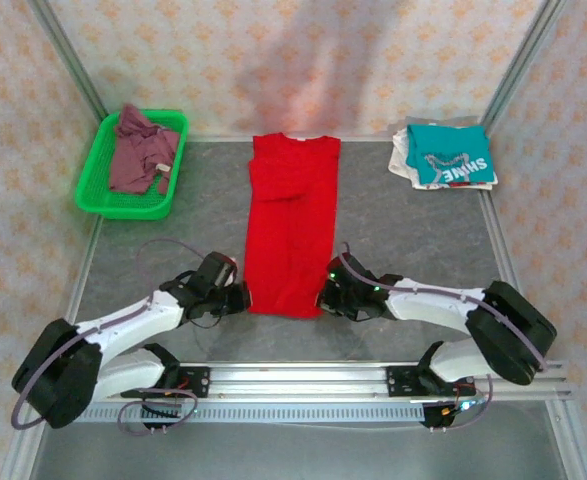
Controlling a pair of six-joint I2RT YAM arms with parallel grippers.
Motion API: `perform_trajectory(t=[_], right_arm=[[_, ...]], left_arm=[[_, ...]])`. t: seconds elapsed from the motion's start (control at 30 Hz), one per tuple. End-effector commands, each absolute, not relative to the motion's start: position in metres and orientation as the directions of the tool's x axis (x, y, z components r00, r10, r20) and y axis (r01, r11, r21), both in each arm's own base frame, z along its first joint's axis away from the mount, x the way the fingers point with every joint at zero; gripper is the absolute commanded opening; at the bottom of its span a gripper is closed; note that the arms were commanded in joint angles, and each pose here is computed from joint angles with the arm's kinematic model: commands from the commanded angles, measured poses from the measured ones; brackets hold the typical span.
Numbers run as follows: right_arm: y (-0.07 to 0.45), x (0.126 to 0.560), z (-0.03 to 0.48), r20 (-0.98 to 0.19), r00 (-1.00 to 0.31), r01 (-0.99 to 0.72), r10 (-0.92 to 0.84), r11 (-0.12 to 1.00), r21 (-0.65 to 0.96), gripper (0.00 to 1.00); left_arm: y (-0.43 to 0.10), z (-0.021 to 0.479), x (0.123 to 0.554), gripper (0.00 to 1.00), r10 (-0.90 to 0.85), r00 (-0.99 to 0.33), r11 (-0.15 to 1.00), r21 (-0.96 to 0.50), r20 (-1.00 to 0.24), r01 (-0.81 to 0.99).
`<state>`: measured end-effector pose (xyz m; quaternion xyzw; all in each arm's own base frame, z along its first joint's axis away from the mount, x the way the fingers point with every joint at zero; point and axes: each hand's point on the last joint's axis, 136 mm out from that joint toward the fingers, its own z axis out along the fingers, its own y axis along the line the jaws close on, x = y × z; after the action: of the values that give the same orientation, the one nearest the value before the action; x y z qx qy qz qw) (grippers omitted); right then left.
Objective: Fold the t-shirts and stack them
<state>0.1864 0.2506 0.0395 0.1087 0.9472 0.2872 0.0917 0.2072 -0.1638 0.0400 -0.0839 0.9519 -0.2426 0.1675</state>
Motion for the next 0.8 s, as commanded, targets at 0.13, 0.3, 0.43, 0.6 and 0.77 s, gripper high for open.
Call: perform_trajectory(t=[0.13, 0.3, 0.43, 0.6, 0.77], right_arm=[[0.245, 0.176, 0.04, -0.115, -0.966, 0.129, 0.233, 0.812, 0.569, 0.0], [0.233, 0.154, 0.037, -0.093, -0.967, 0.14, 0.237, 0.801, 0.583, 0.0], [0.228, 0.142, 0.043, -0.102, -0.968, 0.129, 0.23, 0.8, 0.585, 0.0], [0.22, 0.164, 0.069, -0.202, -0.93, 0.137, 0.308, 0.798, 0.587, 0.0], [0.216, 0.199, 0.1, -0.269, -0.904, 0.126, 0.333, 0.808, 0.576, 0.0]], left_arm=[[-0.158, 0.035, 0.185, 0.0, -0.232, -0.941, 0.873, -0.48, -0.247, -0.089], [-0.167, 0.036, 0.165, 0.0, -0.198, -0.949, 0.876, -0.478, -0.244, -0.06], [-0.169, 0.043, 0.153, 0.0, -0.205, -0.943, 0.871, -0.488, -0.263, -0.053], [-0.165, 0.077, 0.166, 0.0, -0.255, -0.901, 0.86, -0.508, -0.352, -0.045], [-0.155, 0.113, 0.191, 0.0, -0.276, -0.868, 0.878, -0.475, -0.412, -0.054]])
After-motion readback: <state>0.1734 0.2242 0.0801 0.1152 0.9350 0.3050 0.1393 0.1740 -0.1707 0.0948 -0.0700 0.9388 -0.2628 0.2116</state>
